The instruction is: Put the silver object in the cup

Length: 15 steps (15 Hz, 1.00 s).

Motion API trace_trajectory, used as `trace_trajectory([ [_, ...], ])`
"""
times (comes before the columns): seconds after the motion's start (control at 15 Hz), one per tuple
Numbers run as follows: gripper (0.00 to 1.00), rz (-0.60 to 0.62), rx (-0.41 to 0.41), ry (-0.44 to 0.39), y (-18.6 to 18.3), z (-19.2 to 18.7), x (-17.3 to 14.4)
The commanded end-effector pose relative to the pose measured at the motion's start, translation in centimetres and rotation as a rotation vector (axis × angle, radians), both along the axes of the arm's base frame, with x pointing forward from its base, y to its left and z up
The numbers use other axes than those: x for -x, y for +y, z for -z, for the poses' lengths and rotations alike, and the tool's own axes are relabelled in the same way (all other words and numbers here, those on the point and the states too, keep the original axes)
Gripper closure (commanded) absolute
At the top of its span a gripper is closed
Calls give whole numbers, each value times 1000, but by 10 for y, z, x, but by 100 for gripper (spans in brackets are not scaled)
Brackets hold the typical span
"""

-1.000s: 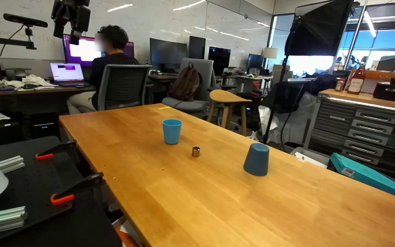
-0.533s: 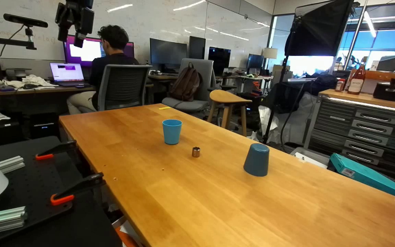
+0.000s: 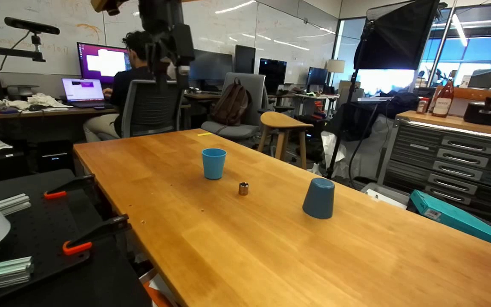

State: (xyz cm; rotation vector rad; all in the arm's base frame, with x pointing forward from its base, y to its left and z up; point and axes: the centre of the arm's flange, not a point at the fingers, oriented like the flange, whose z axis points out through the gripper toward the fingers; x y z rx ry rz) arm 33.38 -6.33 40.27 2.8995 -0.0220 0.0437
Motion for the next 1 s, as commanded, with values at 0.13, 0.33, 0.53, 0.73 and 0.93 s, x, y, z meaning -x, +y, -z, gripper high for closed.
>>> trace_trajectory([
  [0.13, 0, 77, 52, -50, -60, 12, -5],
  [0.33, 0, 167, 10, 7, -79, 51, -24],
  [0.53, 0, 227, -21, 1, -90, 85, -43],
  [0.73, 0, 288, -74, -7, -101, 119, -67],
  [0.93, 0, 330, -94, -47, -105, 151, -91],
])
